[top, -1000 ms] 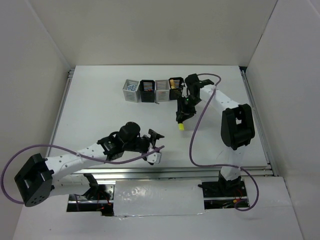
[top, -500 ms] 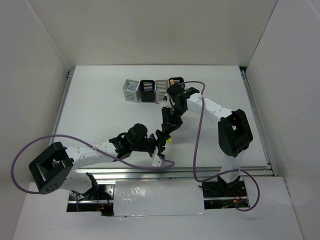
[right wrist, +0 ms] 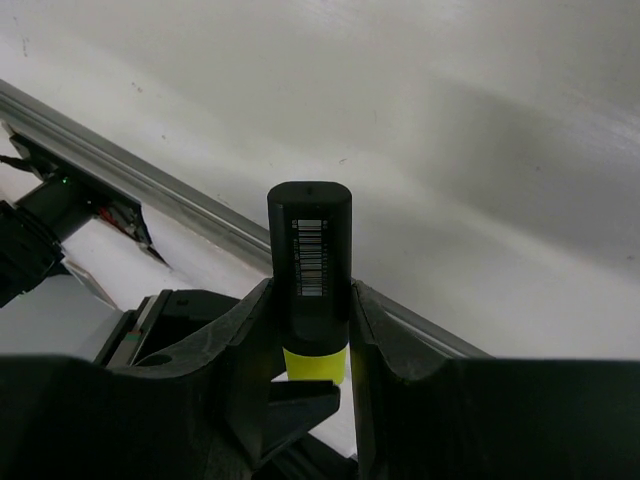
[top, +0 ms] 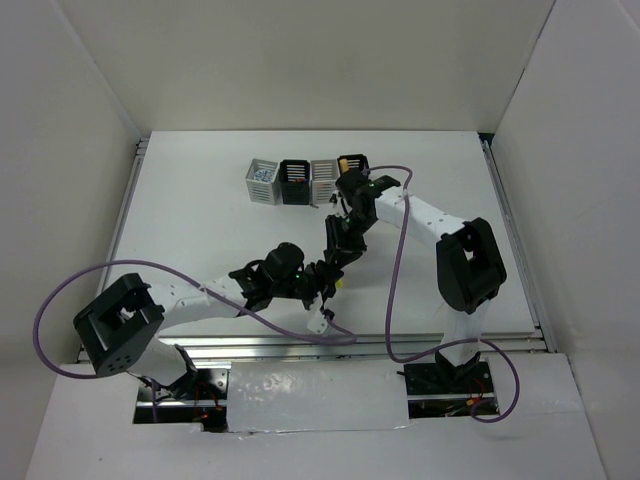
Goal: Sort the stationery into containers
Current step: Place the pen in the storage box.
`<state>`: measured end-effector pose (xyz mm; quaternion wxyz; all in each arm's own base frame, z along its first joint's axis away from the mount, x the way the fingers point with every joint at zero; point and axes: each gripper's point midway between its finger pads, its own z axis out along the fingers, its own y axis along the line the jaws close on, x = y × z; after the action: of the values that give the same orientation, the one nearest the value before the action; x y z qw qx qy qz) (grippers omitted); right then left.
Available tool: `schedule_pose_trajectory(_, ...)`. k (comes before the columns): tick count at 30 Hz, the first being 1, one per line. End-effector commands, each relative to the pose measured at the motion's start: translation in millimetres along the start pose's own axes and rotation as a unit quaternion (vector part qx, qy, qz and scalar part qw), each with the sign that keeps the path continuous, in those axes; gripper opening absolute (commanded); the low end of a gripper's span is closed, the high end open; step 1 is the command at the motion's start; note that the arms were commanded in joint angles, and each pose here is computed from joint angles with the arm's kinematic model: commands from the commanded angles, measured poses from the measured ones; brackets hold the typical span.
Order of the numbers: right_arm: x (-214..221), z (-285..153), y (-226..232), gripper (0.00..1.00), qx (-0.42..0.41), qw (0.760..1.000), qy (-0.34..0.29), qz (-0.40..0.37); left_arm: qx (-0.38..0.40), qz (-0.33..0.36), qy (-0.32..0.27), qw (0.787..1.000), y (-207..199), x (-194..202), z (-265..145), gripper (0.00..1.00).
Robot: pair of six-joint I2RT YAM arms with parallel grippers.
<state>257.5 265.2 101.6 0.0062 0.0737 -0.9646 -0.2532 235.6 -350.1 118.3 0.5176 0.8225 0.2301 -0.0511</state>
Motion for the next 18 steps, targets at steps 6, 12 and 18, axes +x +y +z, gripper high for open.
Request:
schedule_pose_trajectory(6, 10.1, -14.3, 14.4, 0.0, -0.03, 1.0, 0.004, 0.001, -0.007, 0.043, -0.004, 0.999, 16.0, 0.1, 2.3, 0.39)
schedule_pose_trajectory(12, 0.8, -26.2, 16.9, 0.39, -0.066, 0.998, -0.004, -0.011, -0.024, 0.032, -0.005, 0.999, 20.3, -11.6, -4.8, 0.09)
schedule_pose_trajectory(18, -48.6, -77.4, -10.0, 0.61, -0.068, 0.994, -0.082, -0.029, -0.05, -0.007, -0.047, 0.998, 32.5, -60.2, -29.0, 0.0)
